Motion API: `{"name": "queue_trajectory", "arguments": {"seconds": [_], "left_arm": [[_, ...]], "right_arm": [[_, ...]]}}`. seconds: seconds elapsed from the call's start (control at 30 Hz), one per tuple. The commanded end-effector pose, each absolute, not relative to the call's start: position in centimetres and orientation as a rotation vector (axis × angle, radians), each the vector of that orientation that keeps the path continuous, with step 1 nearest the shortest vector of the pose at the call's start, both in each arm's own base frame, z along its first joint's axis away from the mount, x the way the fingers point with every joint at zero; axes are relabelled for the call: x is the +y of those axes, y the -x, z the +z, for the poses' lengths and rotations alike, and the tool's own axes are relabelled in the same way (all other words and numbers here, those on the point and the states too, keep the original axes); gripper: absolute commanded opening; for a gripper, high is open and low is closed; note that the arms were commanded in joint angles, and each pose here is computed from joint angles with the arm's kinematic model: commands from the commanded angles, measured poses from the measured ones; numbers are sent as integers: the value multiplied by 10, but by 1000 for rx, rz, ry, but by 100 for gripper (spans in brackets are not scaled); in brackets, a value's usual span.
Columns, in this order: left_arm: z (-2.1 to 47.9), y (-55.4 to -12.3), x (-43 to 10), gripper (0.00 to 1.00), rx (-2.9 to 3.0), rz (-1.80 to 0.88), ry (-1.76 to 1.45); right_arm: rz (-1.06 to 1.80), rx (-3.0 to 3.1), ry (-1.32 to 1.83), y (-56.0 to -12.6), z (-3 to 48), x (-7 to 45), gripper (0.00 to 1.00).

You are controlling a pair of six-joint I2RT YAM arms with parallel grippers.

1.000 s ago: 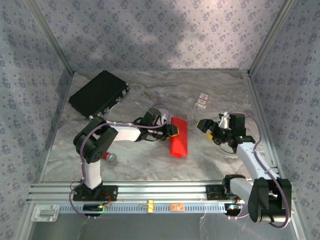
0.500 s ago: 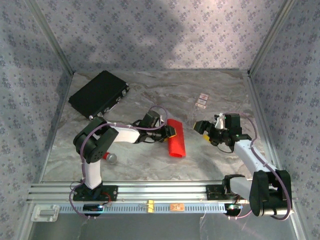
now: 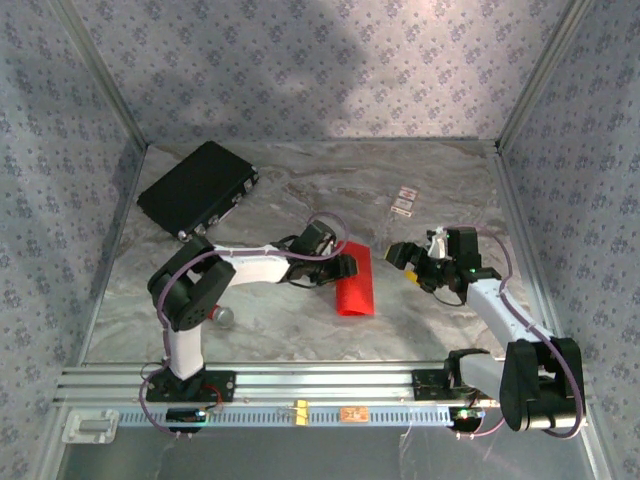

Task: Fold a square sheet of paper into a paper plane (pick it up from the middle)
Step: First fold the square sheet of paper in half at the center of the table.

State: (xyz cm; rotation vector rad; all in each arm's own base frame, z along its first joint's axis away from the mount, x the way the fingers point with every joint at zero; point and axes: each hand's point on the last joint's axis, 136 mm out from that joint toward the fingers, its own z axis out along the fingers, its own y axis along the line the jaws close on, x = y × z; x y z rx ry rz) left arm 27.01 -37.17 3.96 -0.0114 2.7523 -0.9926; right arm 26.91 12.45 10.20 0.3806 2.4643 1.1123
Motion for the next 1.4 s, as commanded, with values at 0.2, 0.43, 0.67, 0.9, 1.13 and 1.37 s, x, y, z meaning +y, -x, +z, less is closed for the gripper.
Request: {"name": "queue_trajectory", "arguments": {"seconds": [0.2, 0.43, 0.67, 0.9, 1.13, 1.37], "left_arm": [[44, -272, -342, 59, 2766, -771, 17], [39, -270, -340, 53, 2788, -774, -2], [33, -269, -335, 51, 2797, -752, 42], [27, -269, -324, 52, 2810, -682, 68], [22, -268, -317, 47, 2820, -634, 74], [13, -265, -321, 48, 2861, -620, 10]], "right_arm": [[1116, 2473, -383, -267, 97, 129, 94], [1107, 2487, -378, -265, 92, 132, 94], [1098, 2497, -383, -265, 89, 132, 94], [1093, 2501, -380, -264, 88, 133, 94], [1090, 2504, -379, -265, 86, 133, 94], [1090, 2506, -380, -265, 87, 134, 94]]}}
